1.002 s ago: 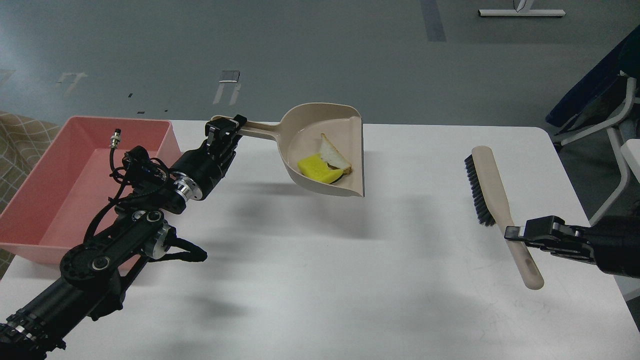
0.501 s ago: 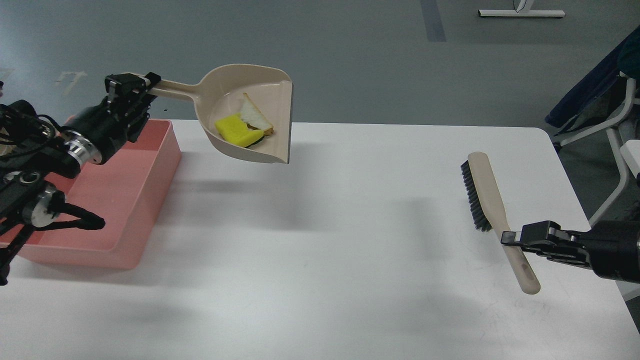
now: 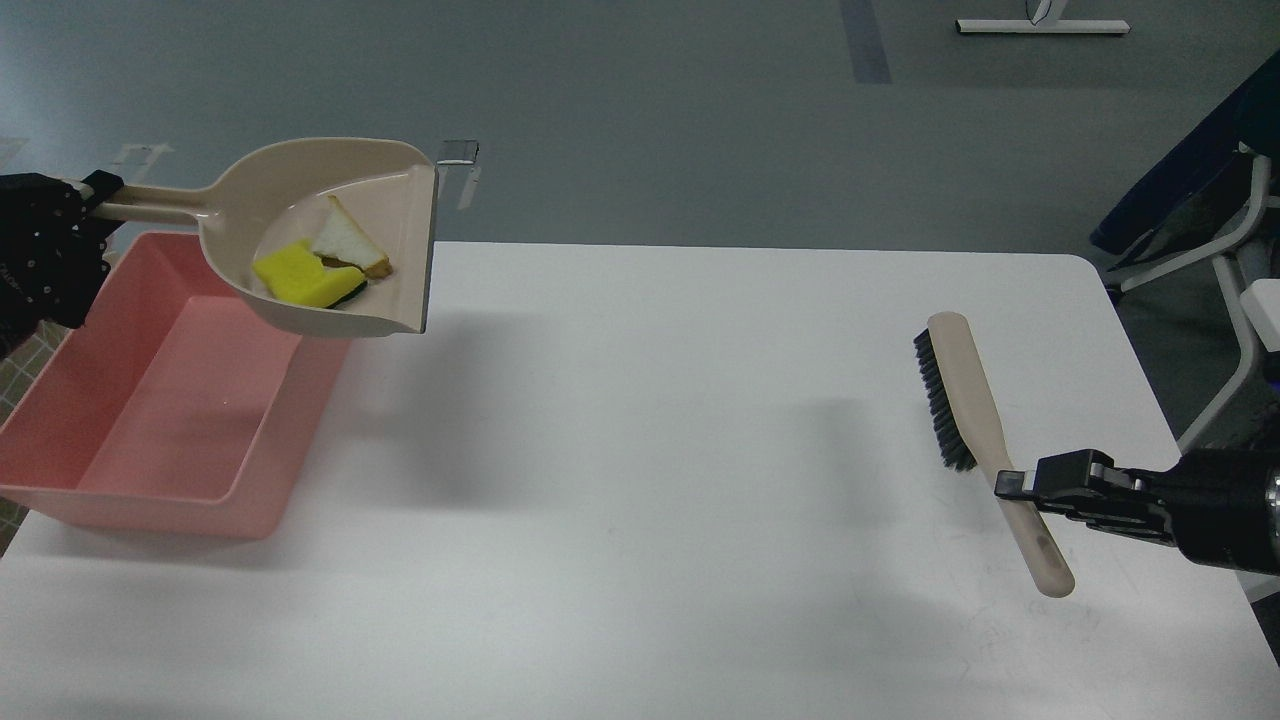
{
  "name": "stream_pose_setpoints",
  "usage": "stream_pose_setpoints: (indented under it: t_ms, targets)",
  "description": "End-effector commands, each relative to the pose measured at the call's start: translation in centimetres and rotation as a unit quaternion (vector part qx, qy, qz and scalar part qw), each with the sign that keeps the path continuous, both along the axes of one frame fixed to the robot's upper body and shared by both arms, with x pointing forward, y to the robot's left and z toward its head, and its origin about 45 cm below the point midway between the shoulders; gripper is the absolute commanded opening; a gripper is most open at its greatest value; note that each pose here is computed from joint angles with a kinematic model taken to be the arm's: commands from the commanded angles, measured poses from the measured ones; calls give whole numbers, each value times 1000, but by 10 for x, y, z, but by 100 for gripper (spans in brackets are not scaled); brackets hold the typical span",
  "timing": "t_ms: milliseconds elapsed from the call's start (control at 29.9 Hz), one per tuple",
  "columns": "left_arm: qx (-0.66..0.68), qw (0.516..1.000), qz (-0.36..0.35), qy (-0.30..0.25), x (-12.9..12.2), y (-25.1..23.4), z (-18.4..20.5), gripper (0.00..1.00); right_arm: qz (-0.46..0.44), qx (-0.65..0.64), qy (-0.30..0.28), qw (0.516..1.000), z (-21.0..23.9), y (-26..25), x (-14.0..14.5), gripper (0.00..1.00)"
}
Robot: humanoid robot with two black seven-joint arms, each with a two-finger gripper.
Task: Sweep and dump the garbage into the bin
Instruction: 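Tilt the dustpan over the bin with the left gripper to dump contents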
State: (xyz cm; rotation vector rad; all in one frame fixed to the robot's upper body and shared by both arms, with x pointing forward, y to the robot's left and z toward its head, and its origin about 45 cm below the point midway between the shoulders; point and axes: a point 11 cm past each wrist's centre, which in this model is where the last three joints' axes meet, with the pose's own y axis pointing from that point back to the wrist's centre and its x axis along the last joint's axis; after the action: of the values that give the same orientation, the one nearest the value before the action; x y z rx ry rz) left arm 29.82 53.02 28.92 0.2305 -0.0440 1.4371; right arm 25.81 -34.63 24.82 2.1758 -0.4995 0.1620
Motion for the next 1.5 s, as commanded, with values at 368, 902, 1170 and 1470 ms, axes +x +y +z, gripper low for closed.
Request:
stream_pose_setpoints:
  t_ms: [368,902,1170,1470]
  targets:
    - [52,991,127,-1,-56,114,18,0,0,0,0,1000,0,0,0,0]
    - [83,990,112,-9,-56,114,24,0,6,9,3,1000,-4,7,0,0]
    - [86,990,111,-8,-56,114,25,0,6,9,0,1000,-2,7,1,0]
    - [131,987,88,4,-53,111,28,0,10,12,4,1000,-6,11,0,0]
